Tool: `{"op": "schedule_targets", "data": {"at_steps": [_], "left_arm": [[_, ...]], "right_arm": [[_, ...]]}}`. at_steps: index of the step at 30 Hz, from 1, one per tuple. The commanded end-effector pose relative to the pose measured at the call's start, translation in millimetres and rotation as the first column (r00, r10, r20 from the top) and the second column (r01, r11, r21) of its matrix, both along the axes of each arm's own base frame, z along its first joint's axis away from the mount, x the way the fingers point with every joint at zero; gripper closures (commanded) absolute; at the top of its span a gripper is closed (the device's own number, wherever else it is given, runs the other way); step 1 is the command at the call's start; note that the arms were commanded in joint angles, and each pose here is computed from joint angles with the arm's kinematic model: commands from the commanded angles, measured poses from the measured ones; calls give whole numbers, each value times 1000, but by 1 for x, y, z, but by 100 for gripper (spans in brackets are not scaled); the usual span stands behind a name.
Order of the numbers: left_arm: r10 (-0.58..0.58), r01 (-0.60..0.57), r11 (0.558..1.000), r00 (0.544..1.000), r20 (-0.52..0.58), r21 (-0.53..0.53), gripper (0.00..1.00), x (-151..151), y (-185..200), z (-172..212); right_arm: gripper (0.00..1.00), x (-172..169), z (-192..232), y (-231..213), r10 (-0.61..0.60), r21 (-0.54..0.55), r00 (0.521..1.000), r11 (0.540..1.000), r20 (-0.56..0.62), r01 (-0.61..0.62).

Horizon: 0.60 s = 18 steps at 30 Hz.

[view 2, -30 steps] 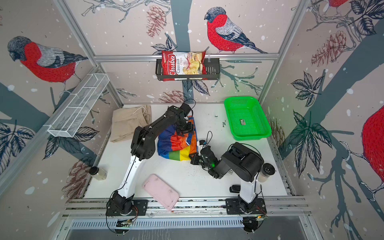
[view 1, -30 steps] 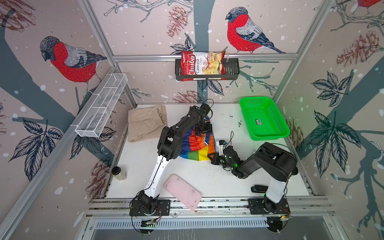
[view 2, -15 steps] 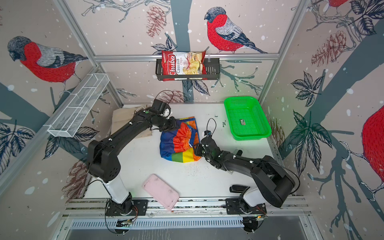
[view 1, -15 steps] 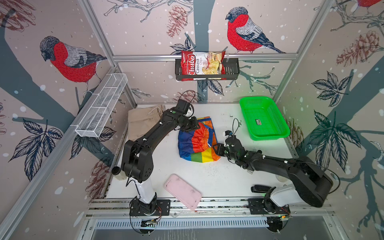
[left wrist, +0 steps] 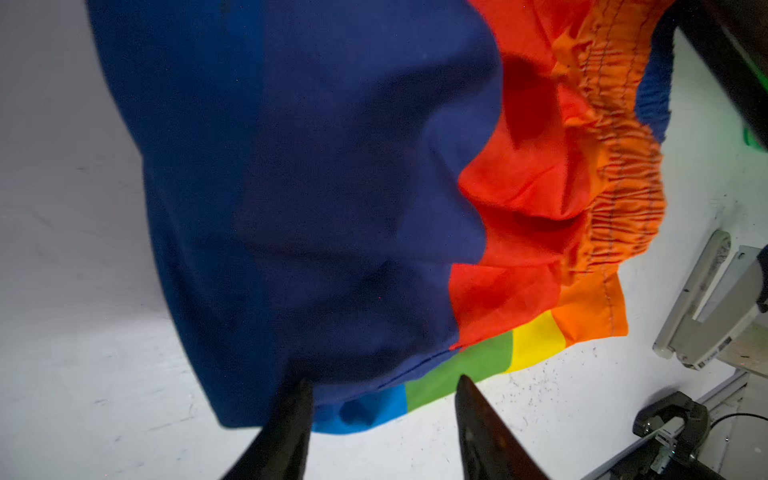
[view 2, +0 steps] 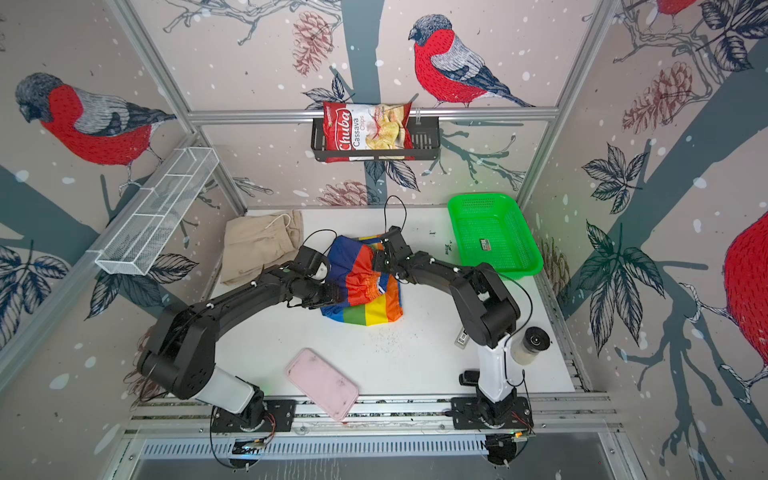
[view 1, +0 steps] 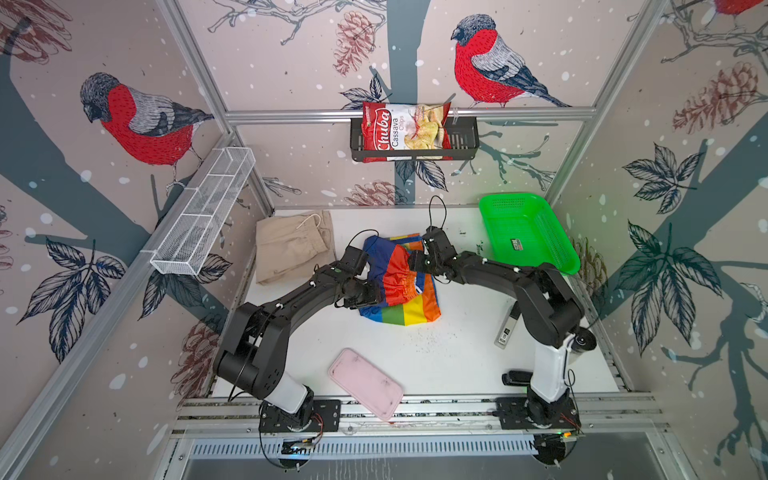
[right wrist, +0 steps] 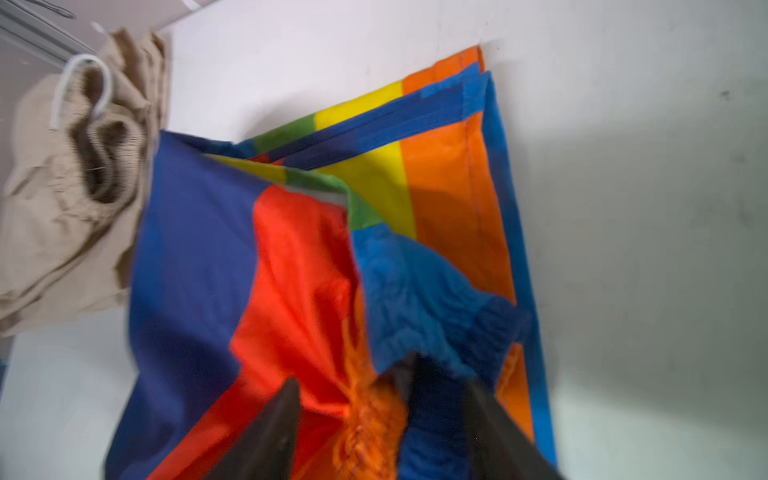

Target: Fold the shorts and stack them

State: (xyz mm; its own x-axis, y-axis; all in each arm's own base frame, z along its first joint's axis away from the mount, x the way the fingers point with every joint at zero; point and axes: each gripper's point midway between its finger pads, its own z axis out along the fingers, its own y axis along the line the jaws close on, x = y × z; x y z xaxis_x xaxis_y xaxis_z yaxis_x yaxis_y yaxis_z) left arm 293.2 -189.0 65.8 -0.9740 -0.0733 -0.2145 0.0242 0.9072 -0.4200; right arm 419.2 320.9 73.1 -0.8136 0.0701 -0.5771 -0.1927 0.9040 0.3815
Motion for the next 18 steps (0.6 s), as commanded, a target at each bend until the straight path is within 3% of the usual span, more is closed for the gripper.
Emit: {"op": "schedule_targets", "data": {"at_steps": [1, 8, 13, 14, 18], "left_arm": [[-5, 5, 1000, 999, 44, -4, 45, 11, -3, -10], [2, -2, 1000, 999, -54, -2, 49, -3, -2, -51], [3, -4, 1000, 994, -113, -5, 51, -12, -3, -70], [5, -5, 1000, 993, -116, -5, 51, -12, -3, -71], [3, -4, 1000, 993, -119, -15, 51, -12, -5, -72]], "right_arm": [[97, 15, -13, -14, -18, -53, 1000, 998, -23, 17], [100, 57, 3, -36, -59, -6, 998, 998, 32, 60], [100, 70, -18, -36, -65, -12, 998, 998, -16, 65], [99, 67, -17, -30, -48, -5, 999, 999, -17, 48], [79, 51, 6, -20, -30, -41, 999, 999, 40, 32]]}}
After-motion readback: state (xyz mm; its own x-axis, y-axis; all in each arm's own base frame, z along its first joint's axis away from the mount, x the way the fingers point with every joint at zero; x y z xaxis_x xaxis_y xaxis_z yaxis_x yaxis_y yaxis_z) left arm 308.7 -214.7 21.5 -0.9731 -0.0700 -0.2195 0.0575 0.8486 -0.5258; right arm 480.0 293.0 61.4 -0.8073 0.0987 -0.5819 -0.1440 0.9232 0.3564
